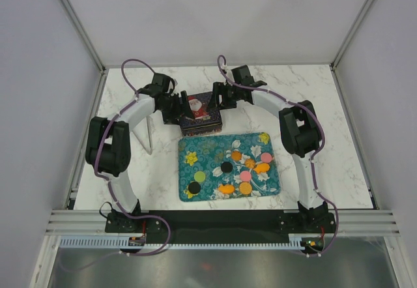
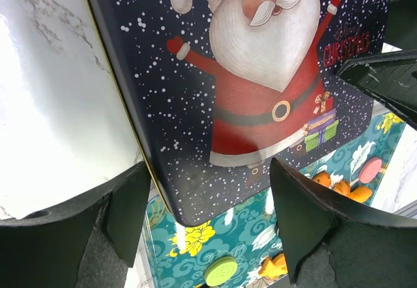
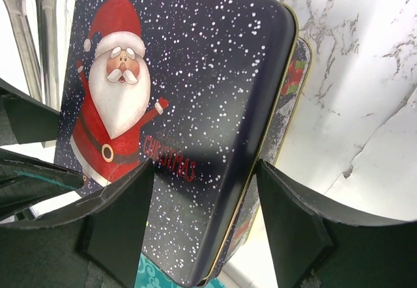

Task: Pack the cookies

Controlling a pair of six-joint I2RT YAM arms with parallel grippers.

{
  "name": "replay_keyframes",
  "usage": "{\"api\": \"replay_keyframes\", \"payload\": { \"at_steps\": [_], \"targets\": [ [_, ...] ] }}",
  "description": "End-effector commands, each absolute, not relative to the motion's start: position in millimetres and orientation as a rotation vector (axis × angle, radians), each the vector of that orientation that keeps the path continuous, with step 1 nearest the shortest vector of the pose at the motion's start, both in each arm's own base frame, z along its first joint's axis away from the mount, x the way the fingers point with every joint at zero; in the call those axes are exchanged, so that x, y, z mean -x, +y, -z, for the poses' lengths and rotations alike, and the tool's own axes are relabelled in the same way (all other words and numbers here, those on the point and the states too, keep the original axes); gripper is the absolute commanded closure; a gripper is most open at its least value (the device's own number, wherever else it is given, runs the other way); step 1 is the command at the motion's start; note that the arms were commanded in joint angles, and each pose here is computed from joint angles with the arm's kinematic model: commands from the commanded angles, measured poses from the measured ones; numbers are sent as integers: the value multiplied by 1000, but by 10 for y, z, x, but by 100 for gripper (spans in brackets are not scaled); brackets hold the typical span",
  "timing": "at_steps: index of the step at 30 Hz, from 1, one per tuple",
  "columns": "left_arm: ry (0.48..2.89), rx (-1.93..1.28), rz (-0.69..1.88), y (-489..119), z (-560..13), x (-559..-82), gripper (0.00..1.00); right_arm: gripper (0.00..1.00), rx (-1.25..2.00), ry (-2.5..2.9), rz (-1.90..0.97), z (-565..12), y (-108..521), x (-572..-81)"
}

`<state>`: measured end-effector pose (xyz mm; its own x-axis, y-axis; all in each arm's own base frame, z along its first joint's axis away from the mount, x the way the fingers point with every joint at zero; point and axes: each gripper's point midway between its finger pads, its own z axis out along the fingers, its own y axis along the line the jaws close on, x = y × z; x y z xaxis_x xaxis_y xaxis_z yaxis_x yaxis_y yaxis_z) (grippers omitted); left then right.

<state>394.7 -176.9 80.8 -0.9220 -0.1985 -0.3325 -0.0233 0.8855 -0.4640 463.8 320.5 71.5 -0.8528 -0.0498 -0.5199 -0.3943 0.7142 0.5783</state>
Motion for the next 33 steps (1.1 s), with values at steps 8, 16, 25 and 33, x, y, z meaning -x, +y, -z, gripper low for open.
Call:
{"api": "replay_keyframes", "payload": {
  "at_steps": [8, 16, 25, 33],
  "targets": [
    [2634, 77, 659, -1884, -869, -4037, 18, 28, 370, 2424, -976, -770, 3250, -4551],
    [2618, 121, 650, -1754, -911, -4073, 15, 27, 355, 2432, -924, -731, 3170, -4559],
    [2618, 164, 648, -1616, -899, -4099, 14, 27, 343, 2415, -916, -819, 3145, -4596],
    [2598, 190, 689, -1608, -938, -4229, 14, 27, 329, 2414, -915, -837, 3129, -4606]
  ]
}}
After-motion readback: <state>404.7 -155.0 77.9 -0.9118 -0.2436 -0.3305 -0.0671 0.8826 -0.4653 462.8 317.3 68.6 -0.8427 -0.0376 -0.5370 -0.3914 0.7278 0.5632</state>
